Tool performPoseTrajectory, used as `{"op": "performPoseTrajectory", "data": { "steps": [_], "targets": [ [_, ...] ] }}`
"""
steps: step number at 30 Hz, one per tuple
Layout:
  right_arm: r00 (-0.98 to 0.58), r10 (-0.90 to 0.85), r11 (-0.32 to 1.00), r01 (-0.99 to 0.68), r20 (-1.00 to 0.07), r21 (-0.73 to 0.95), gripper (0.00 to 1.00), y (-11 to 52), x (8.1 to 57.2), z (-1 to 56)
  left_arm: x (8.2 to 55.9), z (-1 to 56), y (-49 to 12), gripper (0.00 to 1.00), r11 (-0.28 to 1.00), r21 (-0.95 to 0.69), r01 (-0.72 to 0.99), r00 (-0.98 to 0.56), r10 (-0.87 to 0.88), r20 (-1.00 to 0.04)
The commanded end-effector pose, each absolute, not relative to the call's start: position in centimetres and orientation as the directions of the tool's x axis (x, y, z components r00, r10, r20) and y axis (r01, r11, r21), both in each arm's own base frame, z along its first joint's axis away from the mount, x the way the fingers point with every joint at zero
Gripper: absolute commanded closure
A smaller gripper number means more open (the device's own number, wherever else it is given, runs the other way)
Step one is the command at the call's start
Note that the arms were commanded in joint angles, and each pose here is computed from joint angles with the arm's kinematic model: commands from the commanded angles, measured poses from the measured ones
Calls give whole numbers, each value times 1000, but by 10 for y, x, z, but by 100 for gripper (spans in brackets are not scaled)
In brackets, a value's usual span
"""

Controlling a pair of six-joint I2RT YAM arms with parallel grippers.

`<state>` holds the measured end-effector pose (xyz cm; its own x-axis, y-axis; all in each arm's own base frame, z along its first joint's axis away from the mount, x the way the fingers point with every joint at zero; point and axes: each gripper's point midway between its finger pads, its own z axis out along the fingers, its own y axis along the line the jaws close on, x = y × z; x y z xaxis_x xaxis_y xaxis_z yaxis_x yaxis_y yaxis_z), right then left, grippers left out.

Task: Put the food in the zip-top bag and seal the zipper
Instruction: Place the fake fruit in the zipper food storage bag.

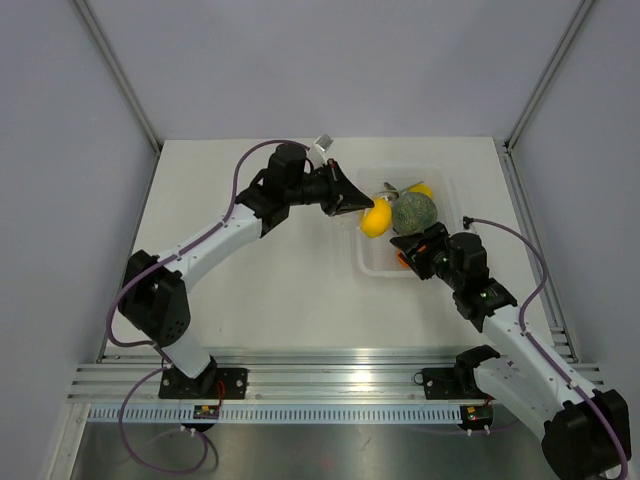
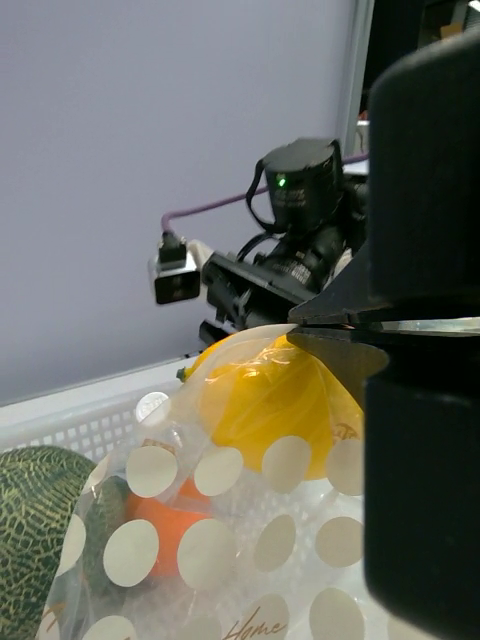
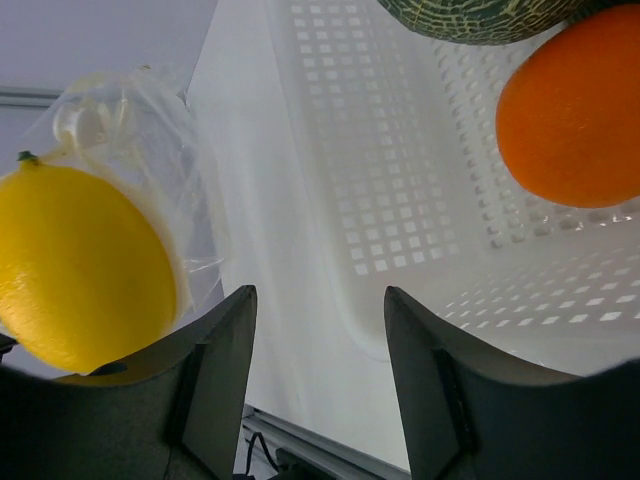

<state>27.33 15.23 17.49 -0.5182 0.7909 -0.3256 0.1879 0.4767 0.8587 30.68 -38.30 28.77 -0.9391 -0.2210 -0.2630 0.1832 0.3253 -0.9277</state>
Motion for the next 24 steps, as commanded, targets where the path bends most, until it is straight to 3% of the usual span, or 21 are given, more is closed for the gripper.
{"op": "performPoseTrajectory", "data": {
  "steps": [1,11,24],
  "targets": [
    [-515,802,391,68,-303,918,38,166,286,207,295,339,-376,100,187,-951,246,-930,-229,-286],
    [-523,797,375,34,-303,926,36,173,296,216,294,352,-372,100,62,-976,209,-946,-241,-218],
    [-537,783,354,-29,-314,935,36,182,302,229,294,339,-369,100,36,-984,175,-954,-242,-178]
  ]
}}
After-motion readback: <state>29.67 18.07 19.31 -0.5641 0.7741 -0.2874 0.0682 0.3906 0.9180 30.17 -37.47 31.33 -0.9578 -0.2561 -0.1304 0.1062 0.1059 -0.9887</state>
